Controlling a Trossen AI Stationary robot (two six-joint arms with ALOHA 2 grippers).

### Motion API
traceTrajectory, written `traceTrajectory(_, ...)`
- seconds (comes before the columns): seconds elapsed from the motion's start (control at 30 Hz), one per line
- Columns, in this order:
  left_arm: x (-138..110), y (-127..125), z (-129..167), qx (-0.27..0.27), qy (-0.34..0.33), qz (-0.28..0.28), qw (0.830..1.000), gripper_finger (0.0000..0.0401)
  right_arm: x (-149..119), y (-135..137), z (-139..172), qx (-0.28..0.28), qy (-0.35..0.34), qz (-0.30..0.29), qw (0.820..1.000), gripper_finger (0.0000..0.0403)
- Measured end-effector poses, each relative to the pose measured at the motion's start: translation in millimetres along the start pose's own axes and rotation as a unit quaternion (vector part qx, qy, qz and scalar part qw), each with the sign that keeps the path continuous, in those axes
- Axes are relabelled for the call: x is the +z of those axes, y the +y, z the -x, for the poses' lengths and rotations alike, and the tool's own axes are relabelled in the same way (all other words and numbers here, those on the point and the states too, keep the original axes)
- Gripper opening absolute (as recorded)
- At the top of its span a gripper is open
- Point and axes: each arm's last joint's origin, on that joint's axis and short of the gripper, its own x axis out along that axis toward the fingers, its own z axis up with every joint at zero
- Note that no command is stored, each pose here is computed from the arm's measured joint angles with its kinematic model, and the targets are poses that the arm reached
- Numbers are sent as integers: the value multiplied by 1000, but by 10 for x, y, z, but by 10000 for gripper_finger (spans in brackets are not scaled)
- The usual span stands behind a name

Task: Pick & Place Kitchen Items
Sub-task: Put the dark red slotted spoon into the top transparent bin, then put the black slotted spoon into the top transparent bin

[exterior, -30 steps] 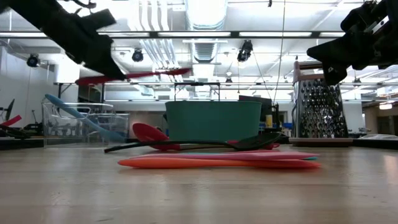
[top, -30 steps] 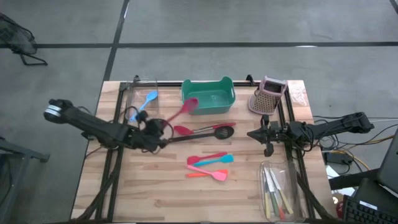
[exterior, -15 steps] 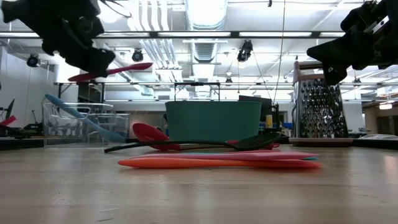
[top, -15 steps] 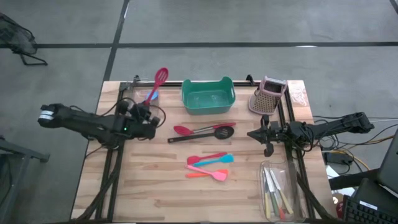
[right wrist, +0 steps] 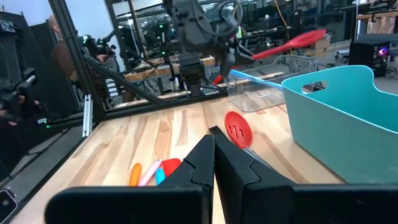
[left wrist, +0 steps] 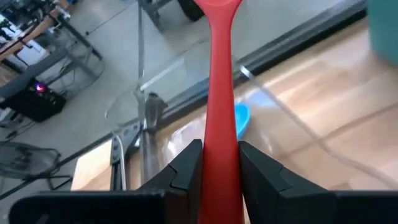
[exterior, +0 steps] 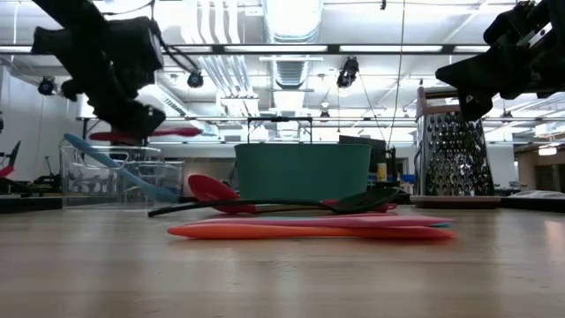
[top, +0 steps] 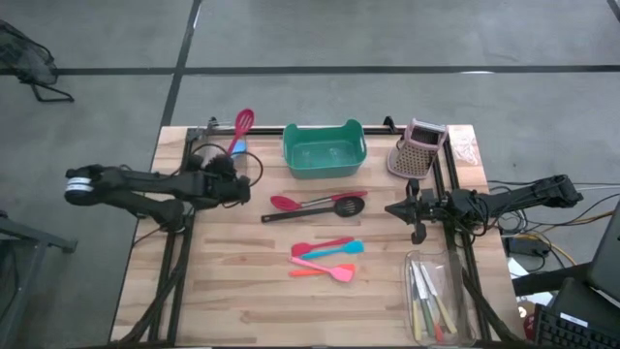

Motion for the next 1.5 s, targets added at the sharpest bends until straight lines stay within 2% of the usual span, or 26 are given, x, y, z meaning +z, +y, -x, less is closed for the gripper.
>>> traceTrajectory(0.13,-144,3,-93,13,23,-17,1000,89,-1,0,0,0,0,0,1000,9)
traceTrajectory(0.43,-312,30,-162,22,38,-3,999,95,0,0,0,0,0,0,1000,9)
traceTrajectory(0.67,-287,37,-152,25,30,-3,999,114,0,0,0,0,0,0,1000,9)
traceTrajectory(1.07,-3,1,-37,0,10,0,1000,117,0,0,0,0,0,0,1000,9)
traceTrajectory(1.17,73,-44,28,-38,14,-10,999,117,0,0,0,0,0,0,1000,9)
traceTrajectory(1.27,121,-139,96,-104,15,-19,994,117,0,0,0,0,0,0,1000,9)
traceTrajectory(1.4,167,-266,207,-188,-6,-53,981,117,0,0,0,0,0,0,1000,9)
traceTrajectory(1.5,180,-342,298,-249,-21,-89,964,117,0,0,0,0,0,0,1000,9)
